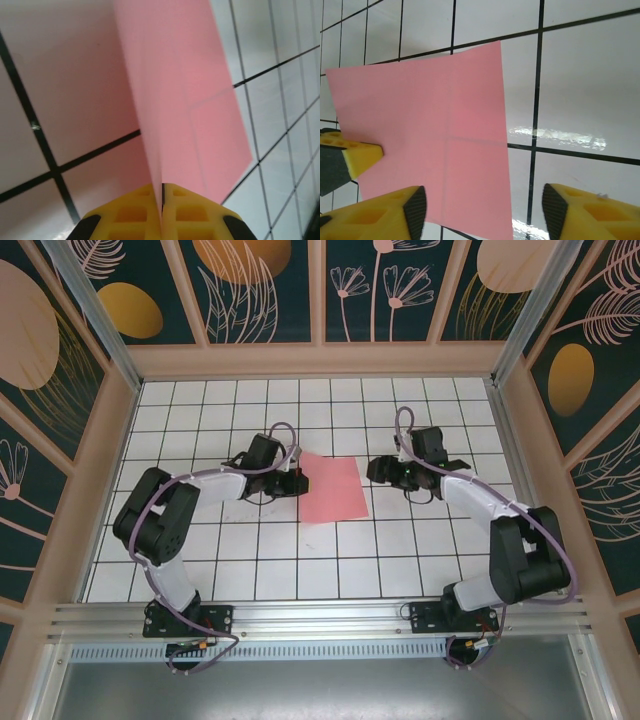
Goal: Fold a paper plane with a square sheet of paper (fold left side to right side)
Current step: First fold in half a square sheet of paper at the center of the table.
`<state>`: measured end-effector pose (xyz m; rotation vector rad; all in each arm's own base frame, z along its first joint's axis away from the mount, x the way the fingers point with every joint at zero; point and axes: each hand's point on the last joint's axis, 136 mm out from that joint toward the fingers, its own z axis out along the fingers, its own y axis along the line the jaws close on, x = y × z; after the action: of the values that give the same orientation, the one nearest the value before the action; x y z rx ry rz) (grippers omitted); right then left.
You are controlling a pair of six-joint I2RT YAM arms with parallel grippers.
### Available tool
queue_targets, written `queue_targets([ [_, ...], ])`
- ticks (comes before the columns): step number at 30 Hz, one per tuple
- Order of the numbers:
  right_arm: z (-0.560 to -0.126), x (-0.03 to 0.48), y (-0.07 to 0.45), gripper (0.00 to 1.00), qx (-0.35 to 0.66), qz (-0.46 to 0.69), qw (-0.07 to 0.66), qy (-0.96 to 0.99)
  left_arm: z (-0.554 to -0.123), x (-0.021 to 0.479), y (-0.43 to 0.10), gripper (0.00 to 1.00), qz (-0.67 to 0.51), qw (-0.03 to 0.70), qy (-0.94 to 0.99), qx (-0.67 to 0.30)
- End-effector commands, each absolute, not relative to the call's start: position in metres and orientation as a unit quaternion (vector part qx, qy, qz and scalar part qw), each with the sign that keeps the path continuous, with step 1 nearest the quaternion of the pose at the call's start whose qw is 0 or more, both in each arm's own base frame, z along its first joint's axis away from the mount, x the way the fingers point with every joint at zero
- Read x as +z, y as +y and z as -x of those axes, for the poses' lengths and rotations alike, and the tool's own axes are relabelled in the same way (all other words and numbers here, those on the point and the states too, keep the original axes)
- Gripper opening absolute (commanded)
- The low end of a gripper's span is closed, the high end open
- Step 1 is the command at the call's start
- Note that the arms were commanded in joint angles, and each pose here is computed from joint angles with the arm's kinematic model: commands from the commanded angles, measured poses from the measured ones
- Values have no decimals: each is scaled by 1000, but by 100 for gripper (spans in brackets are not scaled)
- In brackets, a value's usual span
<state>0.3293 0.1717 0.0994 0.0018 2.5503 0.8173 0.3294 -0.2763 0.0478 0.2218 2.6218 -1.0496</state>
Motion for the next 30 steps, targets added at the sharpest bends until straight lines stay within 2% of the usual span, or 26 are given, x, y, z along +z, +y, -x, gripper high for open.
queue_targets([
  [1, -330, 92, 183, 56, 311, 4, 225, 923, -341, 43, -269, 1, -91, 161, 925, -331],
  [4, -331, 83, 197, 49, 329, 7, 210, 921, -344, 41, -271, 2, -91, 156, 927, -329],
  [15, -354, 48, 230, 45, 289, 17, 173, 941, -346, 42, -273, 4, -96, 151, 927, -330],
  [21, -350, 32, 232, 44, 273, 16, 153, 950, -347, 41, -275, 6, -99, 148, 927, -331],
  [23, -347, 25, 229, 44, 264, 11, 144, 954, -348, 43, -277, 11, -99, 148, 925, -335],
  [27, -338, 13, 223, 44, 249, 6, 126, 960, -346, 54, -287, 31, -100, 147, 911, -372],
  [30, -332, 7, 221, 43, 246, 1, 118, 962, -346, 67, -297, 42, -99, 146, 896, -408],
])
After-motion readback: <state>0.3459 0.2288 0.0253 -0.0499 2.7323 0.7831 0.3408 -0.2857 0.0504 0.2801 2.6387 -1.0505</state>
